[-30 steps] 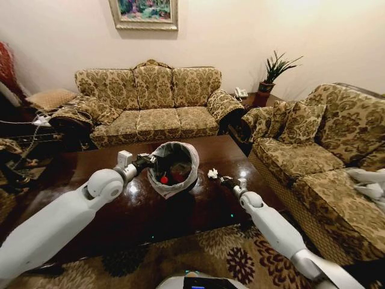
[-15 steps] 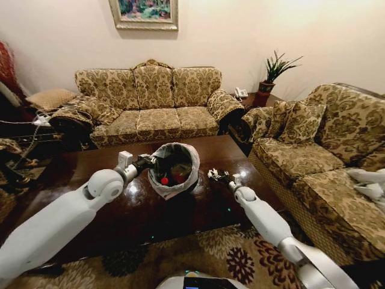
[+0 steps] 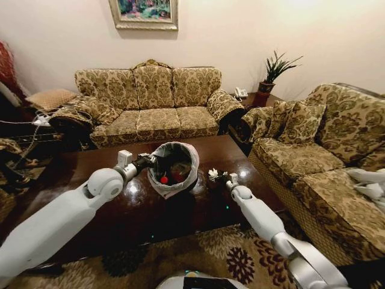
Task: Move to the front of the table and place the trash on the table into the trash bin.
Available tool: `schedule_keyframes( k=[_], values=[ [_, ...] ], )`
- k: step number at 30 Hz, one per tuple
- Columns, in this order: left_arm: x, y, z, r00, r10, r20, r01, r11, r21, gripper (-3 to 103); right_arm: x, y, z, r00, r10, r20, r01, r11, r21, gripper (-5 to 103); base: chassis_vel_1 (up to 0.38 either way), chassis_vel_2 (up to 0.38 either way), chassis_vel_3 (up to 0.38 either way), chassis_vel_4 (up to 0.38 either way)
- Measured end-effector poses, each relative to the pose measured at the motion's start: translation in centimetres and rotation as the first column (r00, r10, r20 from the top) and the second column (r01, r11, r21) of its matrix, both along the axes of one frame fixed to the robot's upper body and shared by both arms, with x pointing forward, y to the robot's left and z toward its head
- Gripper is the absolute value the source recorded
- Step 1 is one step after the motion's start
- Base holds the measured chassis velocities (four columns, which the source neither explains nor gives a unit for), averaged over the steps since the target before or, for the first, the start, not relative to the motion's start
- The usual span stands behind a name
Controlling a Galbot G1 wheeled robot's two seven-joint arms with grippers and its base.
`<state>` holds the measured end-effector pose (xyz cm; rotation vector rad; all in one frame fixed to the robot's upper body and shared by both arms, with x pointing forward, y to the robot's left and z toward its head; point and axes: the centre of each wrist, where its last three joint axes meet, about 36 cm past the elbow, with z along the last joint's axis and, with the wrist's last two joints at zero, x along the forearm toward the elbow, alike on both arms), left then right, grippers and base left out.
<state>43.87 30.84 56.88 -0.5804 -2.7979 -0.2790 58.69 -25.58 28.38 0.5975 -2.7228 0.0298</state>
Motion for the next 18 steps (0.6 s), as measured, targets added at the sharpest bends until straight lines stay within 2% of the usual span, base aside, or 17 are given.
schedule_keyframes(
  k=[2,3,7,12,15,16,18],
  values=[
    [0.06,0.05,-0.01,1.000,0.000,0.000,0.000,1.000,-0.001,1,-0.10,0.08,-0.13,1.000,0.001,-0.001,-0.001,1.000,0.000,78,0.000,0.000,0.000,0.000],
    [0.06,0.05,-0.01,1.000,0.000,0.000,0.000,1.000,-0.001,1,-0.10,0.08,-0.13,1.000,0.001,-0.001,-0.001,1.000,0.000,78,0.000,0.000,0.000,0.000],
    [0.13,0.14,-0.01,1.000,0.000,0.002,0.000,1.000,-0.002,1,-0.16,0.09,-0.26,1.000,-0.001,-0.003,0.001,1.000,-0.005,56,0.000,0.000,0.000,0.000],
    [0.18,0.21,0.04,1.000,0.000,0.003,0.000,1.000,-0.002,1,-0.20,0.05,-0.37,1.000,-0.005,-0.005,0.005,1.000,-0.007,46,0.000,0.000,0.000,0.000],
    [0.20,0.22,0.05,1.000,-0.003,0.004,0.003,1.000,-0.003,1,-0.21,0.04,-0.37,1.000,-0.007,-0.005,0.006,1.000,-0.008,29,0.000,0.000,0.000,0.000],
    [0.20,0.22,0.05,1.000,-0.003,0.004,0.003,1.000,-0.003,1,-0.21,0.04,-0.37,1.000,-0.007,-0.005,0.006,1.000,-0.008,29,0.000,0.000,0.000,0.000],
    [0.21,0.18,0.02,1.000,-0.004,0.004,0.004,1.000,-0.007,1,-0.26,-0.02,-0.41,1.000,-0.009,-0.006,0.009,1.000,-0.009,21,0.000,0.000,0.000,0.000]
  ],
)
